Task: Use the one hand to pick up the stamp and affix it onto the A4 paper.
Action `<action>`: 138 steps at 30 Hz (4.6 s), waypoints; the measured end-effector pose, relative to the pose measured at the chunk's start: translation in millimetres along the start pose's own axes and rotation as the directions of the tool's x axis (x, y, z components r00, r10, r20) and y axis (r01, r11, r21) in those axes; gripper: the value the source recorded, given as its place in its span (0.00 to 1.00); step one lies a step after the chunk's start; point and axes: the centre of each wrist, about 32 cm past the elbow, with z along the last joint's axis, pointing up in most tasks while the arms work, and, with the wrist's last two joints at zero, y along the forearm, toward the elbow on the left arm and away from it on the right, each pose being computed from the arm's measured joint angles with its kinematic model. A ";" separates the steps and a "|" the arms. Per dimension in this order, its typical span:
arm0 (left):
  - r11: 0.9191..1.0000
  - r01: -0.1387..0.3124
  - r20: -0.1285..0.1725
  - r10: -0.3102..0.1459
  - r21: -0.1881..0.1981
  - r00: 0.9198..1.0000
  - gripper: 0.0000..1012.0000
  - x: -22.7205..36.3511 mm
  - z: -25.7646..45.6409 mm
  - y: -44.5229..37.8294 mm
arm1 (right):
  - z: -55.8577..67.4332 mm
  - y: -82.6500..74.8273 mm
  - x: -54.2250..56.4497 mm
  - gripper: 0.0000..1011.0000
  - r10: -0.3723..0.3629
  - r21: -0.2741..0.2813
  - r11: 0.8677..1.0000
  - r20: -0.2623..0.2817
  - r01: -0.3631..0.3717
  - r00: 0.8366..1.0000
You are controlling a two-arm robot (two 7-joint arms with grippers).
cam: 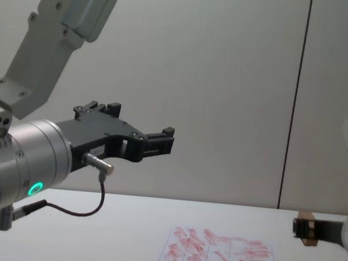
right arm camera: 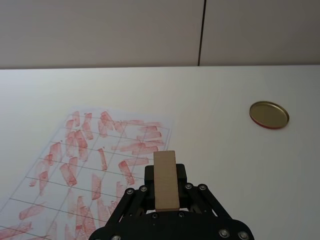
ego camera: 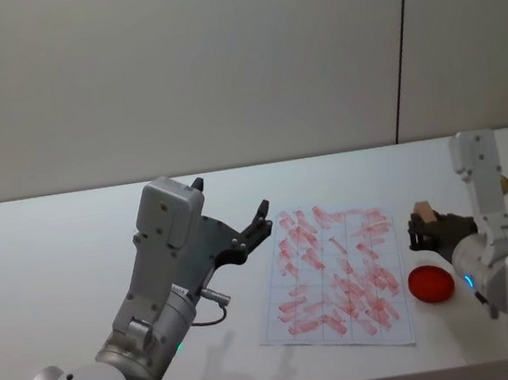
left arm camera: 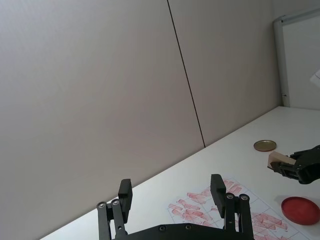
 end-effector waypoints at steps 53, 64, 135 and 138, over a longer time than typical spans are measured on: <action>1.000 0.000 0.000 0.000 0.000 1.000 0.98 0.0 0.0 0.0 | -27.1 81.5 -75.6 0.22 0.074 -0.157 0.986 0.084 -0.060 0.994; 1.000 0.000 0.000 0.000 0.000 1.000 0.98 0.0 0.0 0.0 | -27.8 84.8 -77.4 0.22 0.066 -0.182 0.982 0.083 -0.050 0.994; 1.000 0.000 0.000 0.000 0.000 1.000 0.98 0.0 0.0 0.0 | 46.2 53.3 -75.0 0.22 0.083 0.066 0.994 -0.013 -0.082 0.996; 1.000 0.000 0.000 0.000 0.000 1.000 0.98 0.0 0.0 0.0 | 48.2 49.3 -71.6 0.22 0.074 0.066 0.995 -0.017 -0.073 0.997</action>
